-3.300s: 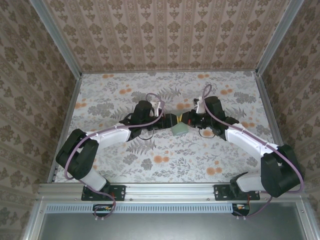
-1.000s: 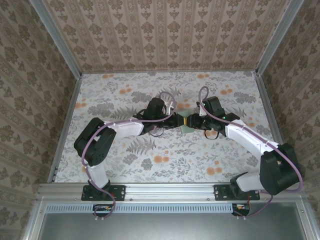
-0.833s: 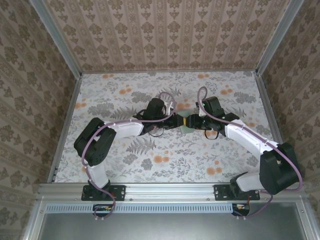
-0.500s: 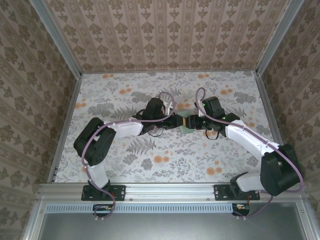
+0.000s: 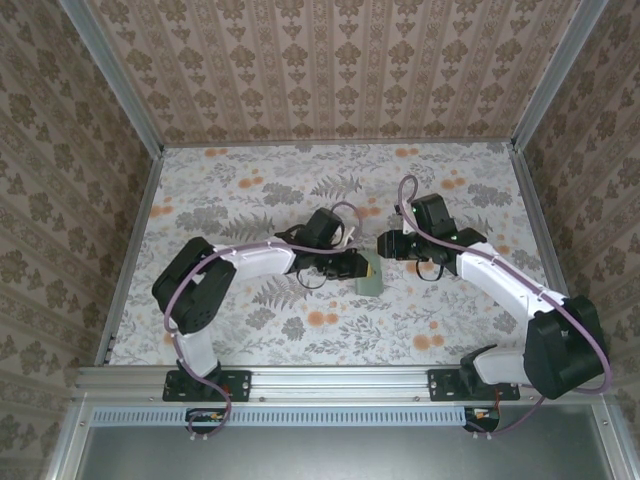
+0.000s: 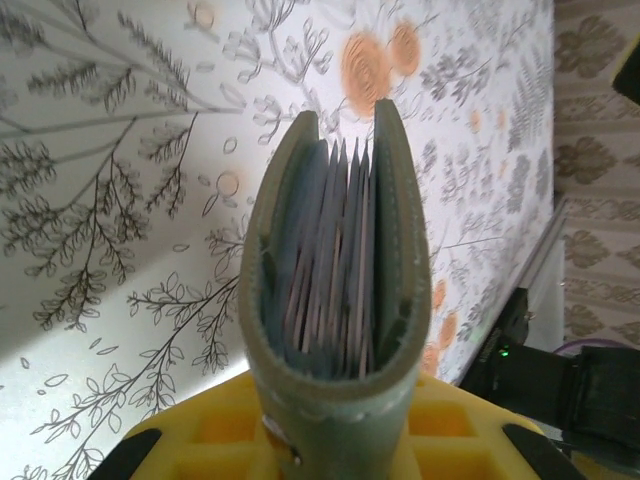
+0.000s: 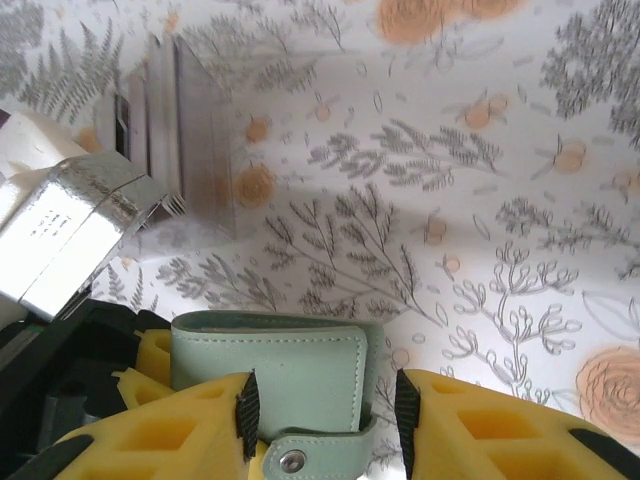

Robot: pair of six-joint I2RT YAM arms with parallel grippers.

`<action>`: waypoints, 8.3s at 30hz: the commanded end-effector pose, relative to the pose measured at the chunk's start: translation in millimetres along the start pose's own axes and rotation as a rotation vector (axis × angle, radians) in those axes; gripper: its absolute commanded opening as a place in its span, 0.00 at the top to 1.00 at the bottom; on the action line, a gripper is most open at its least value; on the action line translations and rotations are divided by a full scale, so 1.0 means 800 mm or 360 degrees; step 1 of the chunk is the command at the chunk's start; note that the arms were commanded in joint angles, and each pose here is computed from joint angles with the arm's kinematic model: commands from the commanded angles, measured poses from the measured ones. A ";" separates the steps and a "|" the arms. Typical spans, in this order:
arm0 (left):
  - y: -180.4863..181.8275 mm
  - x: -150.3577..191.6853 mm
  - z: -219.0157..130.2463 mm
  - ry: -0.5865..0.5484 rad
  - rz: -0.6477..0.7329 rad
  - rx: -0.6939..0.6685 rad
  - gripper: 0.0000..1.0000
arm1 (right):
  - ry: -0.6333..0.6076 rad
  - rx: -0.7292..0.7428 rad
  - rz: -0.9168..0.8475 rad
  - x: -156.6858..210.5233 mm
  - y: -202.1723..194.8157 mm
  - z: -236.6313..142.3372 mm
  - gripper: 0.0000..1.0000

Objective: Put the credit cards into the card holder

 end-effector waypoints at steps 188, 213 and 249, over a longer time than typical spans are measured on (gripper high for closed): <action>0.062 0.032 -0.108 -0.0461 -0.0156 -0.0550 0.47 | 0.0356 0.0186 -0.0135 0.084 0.026 0.059 0.68; 0.078 0.044 -0.102 -0.0437 -0.0216 -0.0561 0.47 | 0.0381 0.0319 -0.0309 0.117 0.045 0.107 0.30; 0.091 0.054 -0.116 -0.0467 -0.0268 -0.0586 0.47 | 0.0405 0.0308 -0.0367 0.128 0.055 0.122 0.30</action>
Point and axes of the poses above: each hand's point on the last joint's axis, 136 mm out from that joint toward the fingers, its own z axis out along the fingers, its own y axis along the line the jaws close on, x = y × z, the point moved 6 cm from there along -z, back along the fingers, and after that the axes turned 14 degrees about z, right-handed, at the moved point
